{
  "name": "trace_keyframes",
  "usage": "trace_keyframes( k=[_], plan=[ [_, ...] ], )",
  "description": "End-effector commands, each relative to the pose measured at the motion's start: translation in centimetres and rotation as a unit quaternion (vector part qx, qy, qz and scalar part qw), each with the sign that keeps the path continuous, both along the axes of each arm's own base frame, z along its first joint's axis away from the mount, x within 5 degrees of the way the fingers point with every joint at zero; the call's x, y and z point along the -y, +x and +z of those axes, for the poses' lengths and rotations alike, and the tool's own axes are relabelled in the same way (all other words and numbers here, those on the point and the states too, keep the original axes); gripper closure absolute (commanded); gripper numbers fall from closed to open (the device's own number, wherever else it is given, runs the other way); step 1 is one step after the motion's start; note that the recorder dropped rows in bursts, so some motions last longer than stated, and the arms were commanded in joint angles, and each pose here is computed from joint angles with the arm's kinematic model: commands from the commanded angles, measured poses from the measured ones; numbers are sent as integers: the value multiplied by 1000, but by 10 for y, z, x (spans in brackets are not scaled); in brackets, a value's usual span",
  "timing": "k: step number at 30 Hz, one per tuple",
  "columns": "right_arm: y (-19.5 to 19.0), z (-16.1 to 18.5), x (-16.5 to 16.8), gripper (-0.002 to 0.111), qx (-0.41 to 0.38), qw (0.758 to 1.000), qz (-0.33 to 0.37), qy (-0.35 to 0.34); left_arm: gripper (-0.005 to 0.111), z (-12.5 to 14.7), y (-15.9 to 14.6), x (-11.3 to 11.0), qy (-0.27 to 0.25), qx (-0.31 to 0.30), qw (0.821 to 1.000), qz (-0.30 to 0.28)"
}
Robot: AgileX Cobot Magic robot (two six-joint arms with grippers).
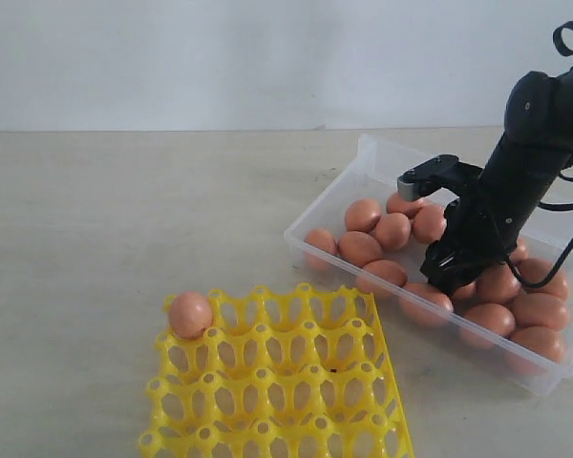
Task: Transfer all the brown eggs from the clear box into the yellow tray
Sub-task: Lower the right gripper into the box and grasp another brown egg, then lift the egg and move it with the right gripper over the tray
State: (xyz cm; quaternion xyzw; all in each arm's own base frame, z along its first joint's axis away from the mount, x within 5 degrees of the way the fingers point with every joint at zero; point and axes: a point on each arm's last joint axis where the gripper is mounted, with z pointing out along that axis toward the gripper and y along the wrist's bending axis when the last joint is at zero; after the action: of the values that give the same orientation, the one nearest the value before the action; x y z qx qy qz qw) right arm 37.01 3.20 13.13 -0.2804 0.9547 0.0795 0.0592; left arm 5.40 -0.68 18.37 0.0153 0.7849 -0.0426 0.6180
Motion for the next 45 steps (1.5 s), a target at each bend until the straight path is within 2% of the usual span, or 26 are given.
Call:
trace_keyframes(
  k=[1, 6, 12, 18, 21, 24, 26, 28, 30, 34, 40, 43, 45],
  plan=[
    [2, -2, 0, 68, 3, 1000, -8, 4, 103, 2, 0, 0, -8, 8, 1000, -1],
    [4, -2, -1, 109, 15, 1000, -16, 9, 103, 2, 0, 0, -8, 8, 1000, -1],
    [7, 13, -2, 108, 45, 998, -47, 25, 103, 2, 0, 0, -8, 8, 1000, -1],
    [10, 65, -6, 108, 151, 982, -94, 68, 103, 2, 0, 0, -8, 8, 1000, -1],
    [8, 91, -14, 108, 205, 968, -93, 114, 103, 2, 0, 0, -8, 8, 1000, -1],
    [3, 109, -28, 108, 302, 938, -86, 149, 103, 2, 0, 0, -8, 8, 1000, -1],
    [-6, 114, -40, 108, 361, 911, -120, 158, 103, 2, 0, 0, -8, 8, 1000, -1],
    [-15, 113, -52, 108, 389, 889, -189, 151, 103, 2, 0, 0, -8, 8, 1000, -1],
    [-21, 108, -62, 108, 396, 881, -235, 111, 103, 2, 0, 0, -8, 8, 1000, -1],
    [-21, 102, -80, 108, 404, 882, -222, 97, 103, 2, 0, 0, -8, 8, 1000, -1],
    [-9, 111, -70, 108, 490, 823, -281, 59, 103, 2, 0, 0, -8, 8, 1000, -1],
    [-5, 127, -61, 108, 567, 764, -304, 49, 103, 2, 0, 0, -8, 8, 1000, -1],
    [-4, 143, -57, 108, 638, 703, -310, 54, 103, 2, 0, 0, -8, 8, 1000, -1]
  ],
)
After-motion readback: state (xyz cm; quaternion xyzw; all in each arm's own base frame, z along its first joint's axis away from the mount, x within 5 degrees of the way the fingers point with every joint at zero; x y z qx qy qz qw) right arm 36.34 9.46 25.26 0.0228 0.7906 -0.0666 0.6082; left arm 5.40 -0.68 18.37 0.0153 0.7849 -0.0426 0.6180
